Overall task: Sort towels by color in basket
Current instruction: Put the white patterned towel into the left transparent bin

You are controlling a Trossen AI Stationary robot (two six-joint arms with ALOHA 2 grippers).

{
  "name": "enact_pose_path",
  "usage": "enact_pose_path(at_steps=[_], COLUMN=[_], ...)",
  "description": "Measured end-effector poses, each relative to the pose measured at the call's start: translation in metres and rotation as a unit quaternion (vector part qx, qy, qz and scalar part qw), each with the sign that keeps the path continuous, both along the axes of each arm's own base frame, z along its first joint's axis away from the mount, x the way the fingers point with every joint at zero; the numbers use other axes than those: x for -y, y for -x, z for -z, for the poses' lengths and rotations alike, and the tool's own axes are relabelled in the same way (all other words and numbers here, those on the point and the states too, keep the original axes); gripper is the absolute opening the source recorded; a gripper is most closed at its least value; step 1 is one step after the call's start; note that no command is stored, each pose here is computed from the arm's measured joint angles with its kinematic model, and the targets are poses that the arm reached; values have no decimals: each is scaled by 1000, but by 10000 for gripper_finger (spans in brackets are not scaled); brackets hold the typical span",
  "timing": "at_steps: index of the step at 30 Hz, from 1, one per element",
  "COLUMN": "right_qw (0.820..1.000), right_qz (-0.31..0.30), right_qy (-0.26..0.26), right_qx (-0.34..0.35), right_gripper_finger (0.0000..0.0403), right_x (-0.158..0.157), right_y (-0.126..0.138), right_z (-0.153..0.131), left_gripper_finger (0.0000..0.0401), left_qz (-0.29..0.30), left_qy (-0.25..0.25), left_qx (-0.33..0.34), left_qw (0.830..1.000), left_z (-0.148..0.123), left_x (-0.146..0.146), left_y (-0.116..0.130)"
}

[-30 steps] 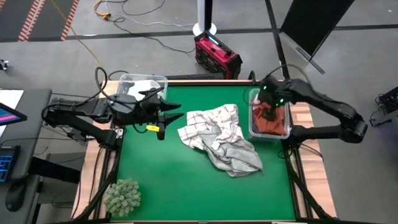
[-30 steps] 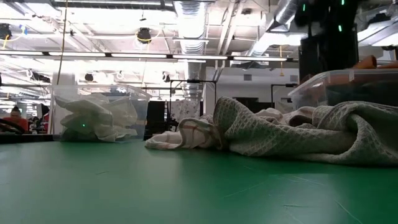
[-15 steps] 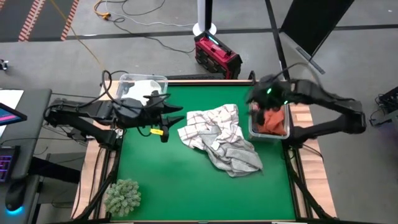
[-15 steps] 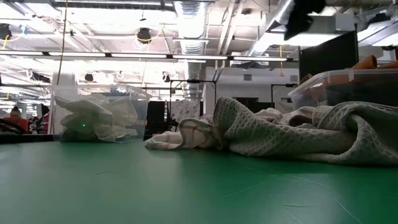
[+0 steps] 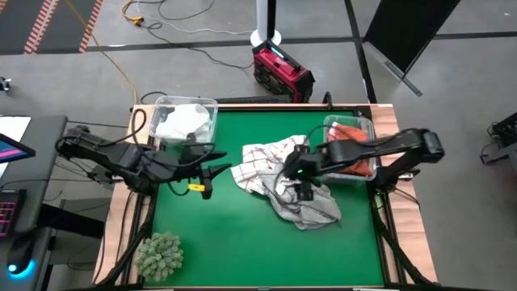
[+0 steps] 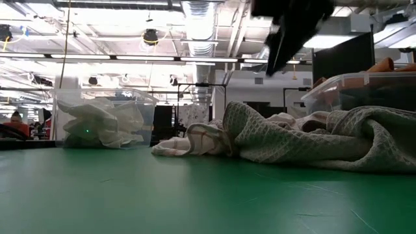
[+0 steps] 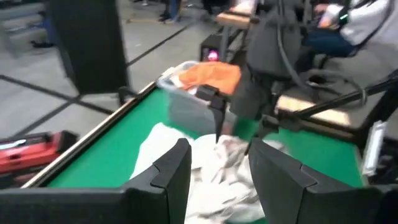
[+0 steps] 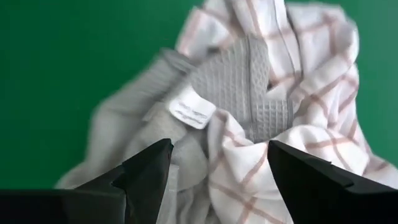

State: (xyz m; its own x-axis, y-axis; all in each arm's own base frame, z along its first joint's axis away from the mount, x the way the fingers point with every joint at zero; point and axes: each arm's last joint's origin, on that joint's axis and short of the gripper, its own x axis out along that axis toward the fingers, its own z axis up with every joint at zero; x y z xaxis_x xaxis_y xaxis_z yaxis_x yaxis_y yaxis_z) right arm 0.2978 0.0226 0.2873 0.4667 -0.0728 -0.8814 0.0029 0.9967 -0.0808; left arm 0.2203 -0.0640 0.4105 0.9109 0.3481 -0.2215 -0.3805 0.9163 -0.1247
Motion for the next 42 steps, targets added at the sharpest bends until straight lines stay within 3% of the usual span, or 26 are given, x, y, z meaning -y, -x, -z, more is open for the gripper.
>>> enact_pose_path(at_steps=[4, 9, 15, 19, 24, 29, 36, 42], right_qw=[997, 985, 974, 969, 970, 978, 992, 972], right_qz=[32, 76, 71, 69, 66, 106, 122, 122], right_qy=[27, 36, 49, 51, 29, 2, -7, -15], right_qx=[-67, -148, -209, -234, -232, -179, 11, 201], right_gripper_finger=[301, 301, 277, 203, 37, 28, 26, 26], right_x=[10, 21, 29, 29, 35, 50, 57, 55], right_y=[-21, -30, -38, -41, -43, -41, -26, 2], right_z=[37, 72, 104, 120, 122, 94, -5, -86], left_gripper_finger=[154, 154, 154, 154, 153, 153, 153, 153], left_qz=[-31, -43, -44, -39, -38, -42, -80, -96], left_qy=[7, 56, 80, 75, 74, 72, 46, 27], left_qx=[-17, -38, -64, -68, -68, -51, -31, -20], left_qw=[999, 997, 994, 994, 994, 995, 995, 995], left_z=[1, 5, 9, 10, 10, 6, 4, 4], left_x=[-2, -6, -7, -6, -5, -7, -8, -6], left_y=[19, 43, 60, 61, 60, 62, 59, 37])
